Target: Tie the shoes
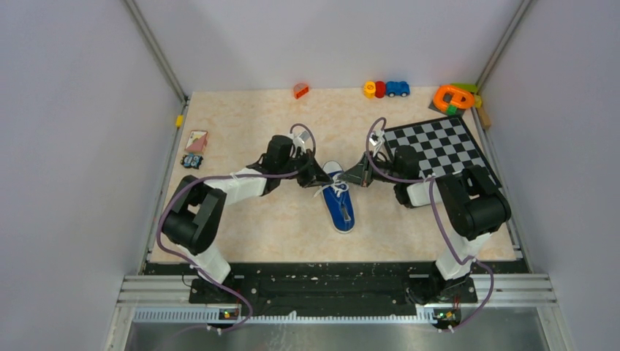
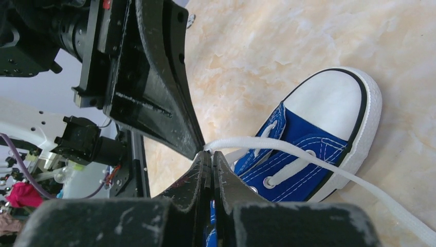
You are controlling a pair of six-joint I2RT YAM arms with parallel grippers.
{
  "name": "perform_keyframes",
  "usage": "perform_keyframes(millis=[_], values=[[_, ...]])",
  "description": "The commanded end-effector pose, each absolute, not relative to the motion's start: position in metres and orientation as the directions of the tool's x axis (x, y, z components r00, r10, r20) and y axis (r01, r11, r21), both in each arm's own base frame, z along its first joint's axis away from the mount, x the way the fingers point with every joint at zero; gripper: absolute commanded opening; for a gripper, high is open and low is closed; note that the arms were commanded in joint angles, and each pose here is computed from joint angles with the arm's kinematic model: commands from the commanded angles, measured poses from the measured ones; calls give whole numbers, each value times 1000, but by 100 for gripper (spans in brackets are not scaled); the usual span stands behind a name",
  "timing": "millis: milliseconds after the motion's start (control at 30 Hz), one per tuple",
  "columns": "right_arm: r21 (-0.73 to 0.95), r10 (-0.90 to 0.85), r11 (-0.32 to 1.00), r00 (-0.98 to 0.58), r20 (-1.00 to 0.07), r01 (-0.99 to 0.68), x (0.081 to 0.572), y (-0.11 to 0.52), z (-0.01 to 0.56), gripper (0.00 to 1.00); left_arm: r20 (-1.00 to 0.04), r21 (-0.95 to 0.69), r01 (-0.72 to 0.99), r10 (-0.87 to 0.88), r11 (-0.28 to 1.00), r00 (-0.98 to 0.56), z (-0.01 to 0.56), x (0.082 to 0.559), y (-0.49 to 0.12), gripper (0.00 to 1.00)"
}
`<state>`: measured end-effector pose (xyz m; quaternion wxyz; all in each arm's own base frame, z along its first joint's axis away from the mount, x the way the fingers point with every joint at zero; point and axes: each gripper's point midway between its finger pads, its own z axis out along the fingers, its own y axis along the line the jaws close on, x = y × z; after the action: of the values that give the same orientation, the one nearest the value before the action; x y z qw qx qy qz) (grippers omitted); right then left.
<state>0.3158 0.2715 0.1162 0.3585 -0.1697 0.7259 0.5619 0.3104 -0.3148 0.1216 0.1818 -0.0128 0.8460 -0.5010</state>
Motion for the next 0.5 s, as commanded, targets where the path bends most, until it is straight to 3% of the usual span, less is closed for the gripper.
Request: perform_keyframes(millis=[0,167,467], values=[[669,181,291,-647,-740,-684,324,271,131,0,-439,-833,320,-188,452,-878,153,305,-322,0],[677,184,303,-656,-732,-671,326,270,128,0,-484,-792,351,-165,499,-859,149,300,-325,0],[678,185,310,-658,-730,-666,327,270,127,0,-407,-804,294,-117,517,-906,129,282,-338,0]])
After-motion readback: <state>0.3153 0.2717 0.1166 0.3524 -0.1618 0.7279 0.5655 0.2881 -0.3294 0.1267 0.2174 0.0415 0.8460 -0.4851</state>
